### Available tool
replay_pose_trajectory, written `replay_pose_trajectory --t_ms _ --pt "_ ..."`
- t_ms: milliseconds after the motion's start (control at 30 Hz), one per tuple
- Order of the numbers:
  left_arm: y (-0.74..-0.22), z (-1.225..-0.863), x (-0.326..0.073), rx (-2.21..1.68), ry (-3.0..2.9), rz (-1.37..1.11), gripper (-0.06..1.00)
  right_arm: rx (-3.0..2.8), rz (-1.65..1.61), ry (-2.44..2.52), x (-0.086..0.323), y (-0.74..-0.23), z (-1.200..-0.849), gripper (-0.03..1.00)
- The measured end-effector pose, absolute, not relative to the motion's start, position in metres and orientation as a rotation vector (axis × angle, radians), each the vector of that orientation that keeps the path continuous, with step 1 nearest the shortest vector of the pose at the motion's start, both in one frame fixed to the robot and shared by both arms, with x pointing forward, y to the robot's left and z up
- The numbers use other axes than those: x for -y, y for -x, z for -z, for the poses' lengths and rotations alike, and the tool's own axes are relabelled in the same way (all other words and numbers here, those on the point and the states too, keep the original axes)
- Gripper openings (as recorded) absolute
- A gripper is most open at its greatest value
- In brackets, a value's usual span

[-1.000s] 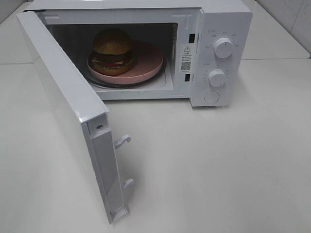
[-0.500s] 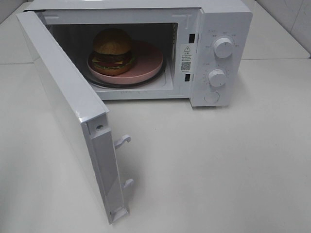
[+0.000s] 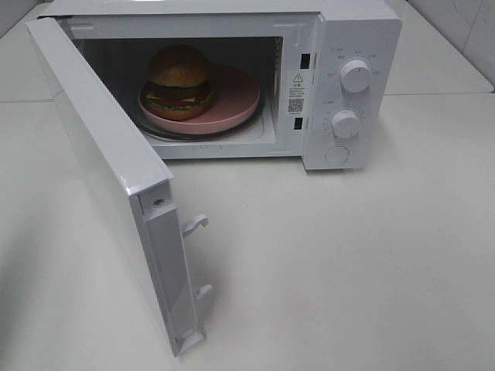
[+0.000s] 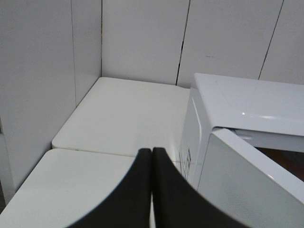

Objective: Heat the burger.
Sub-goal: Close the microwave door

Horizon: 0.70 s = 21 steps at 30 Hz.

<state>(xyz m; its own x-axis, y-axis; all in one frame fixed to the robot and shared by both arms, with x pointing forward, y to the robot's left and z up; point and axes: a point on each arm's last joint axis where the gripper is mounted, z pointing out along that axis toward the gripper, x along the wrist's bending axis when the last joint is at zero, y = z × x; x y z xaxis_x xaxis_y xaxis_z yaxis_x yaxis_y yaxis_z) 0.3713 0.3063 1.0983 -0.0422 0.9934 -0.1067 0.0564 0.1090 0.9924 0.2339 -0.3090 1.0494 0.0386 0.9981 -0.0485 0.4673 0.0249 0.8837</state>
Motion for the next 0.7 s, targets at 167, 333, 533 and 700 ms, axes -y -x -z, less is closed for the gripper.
replay_pose_trajectory --t_ms 167,333,533,700 --pt "-0.385 -1.076 -0.308 -1.322 -1.129 -1.152 0.00 -1.534 -0.874 -1.548 0.309 -0.234 -1.049 0.77" --pt "-0.391 -1.044 -0.310 -1.311 -1.116 -1.182 0.00 -1.534 -0.874 -1.548 0.309 -0.234 -1.049 0.77" --pt "-0.404 -1.021 -0.309 -1.330 -1.167 -1.160 0.00 -1.534 -0.874 -1.548 0.309 -0.234 -1.049 0.77" --pt "-0.421 -1.006 -0.304 -1.302 -1.238 -1.105 0.00 -1.534 -0.874 -1.548 0.309 -0.234 -1.049 0.77"
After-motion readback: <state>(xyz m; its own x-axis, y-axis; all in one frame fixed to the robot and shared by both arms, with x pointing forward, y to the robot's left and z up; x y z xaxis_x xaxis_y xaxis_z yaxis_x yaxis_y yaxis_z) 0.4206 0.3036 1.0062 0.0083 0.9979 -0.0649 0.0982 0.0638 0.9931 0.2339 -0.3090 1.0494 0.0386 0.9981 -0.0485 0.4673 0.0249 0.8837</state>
